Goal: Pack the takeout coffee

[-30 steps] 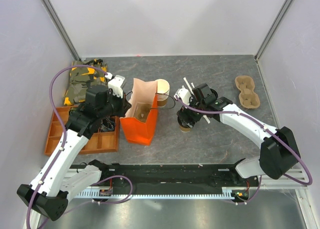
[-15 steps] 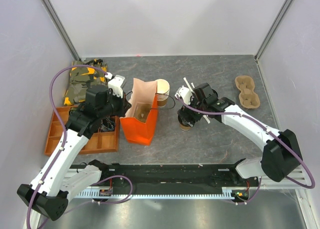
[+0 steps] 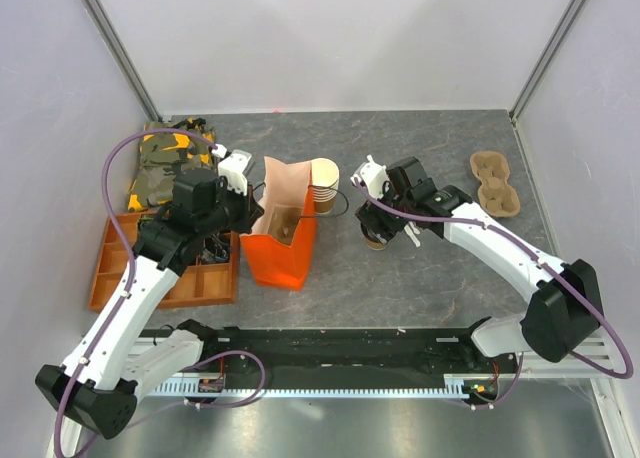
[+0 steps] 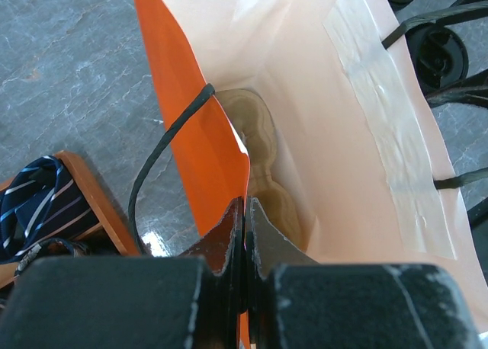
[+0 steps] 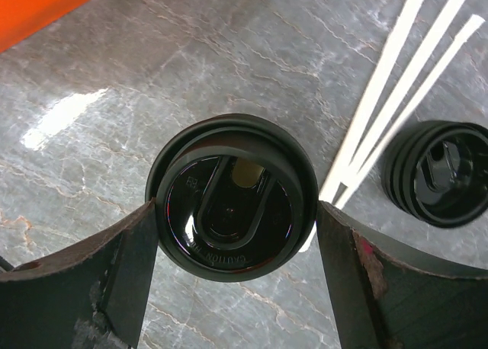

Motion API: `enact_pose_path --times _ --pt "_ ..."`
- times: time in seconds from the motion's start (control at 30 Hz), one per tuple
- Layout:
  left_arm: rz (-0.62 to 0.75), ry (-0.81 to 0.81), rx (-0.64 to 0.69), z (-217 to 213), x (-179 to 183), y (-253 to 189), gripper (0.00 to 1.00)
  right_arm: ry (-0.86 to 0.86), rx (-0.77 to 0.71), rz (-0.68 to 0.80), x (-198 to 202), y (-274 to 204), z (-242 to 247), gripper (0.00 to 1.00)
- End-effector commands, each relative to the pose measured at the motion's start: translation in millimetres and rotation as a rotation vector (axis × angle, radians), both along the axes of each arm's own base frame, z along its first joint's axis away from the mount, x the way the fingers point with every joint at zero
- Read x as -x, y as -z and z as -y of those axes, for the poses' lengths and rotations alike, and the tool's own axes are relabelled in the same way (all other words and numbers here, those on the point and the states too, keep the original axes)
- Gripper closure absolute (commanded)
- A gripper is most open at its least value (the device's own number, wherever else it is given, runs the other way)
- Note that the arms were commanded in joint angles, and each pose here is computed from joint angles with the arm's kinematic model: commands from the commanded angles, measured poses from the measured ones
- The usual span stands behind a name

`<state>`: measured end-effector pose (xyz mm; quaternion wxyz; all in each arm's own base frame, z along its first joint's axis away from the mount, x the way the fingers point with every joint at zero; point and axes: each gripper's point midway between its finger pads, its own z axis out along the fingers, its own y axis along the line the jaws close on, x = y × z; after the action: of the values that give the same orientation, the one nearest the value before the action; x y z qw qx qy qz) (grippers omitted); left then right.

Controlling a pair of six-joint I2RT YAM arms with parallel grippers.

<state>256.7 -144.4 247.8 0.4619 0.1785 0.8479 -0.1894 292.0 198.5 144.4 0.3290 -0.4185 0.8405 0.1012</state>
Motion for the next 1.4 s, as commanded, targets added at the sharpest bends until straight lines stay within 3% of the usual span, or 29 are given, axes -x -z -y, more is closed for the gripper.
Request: enact_pose_path --times 0.0,0.33,0.93,1.37 --pt "0.032 0.021 0.039 7.2 -4.4 -14.8 0.98 0.076 0.025 0.012 -5.8 -9.4 4.0 0.41" --pt "0.031 0.035 0.047 8.5 -5.1 -17.4 0.98 0.116 0.008 -0.050 -4.1 0.1 -0.8 0.42" --pt "0.037 0.073 0.056 13.3 -1.8 -16.9 0.98 0.087 -0.026 -0.004 -14.5 -8.3 -9.4 0.41" --pt "0.046 0.066 0.049 11.7 -3.1 -19.0 0.98 0.054 -0.003 -0.022 -12.5 18.4 -9.8 0.29"
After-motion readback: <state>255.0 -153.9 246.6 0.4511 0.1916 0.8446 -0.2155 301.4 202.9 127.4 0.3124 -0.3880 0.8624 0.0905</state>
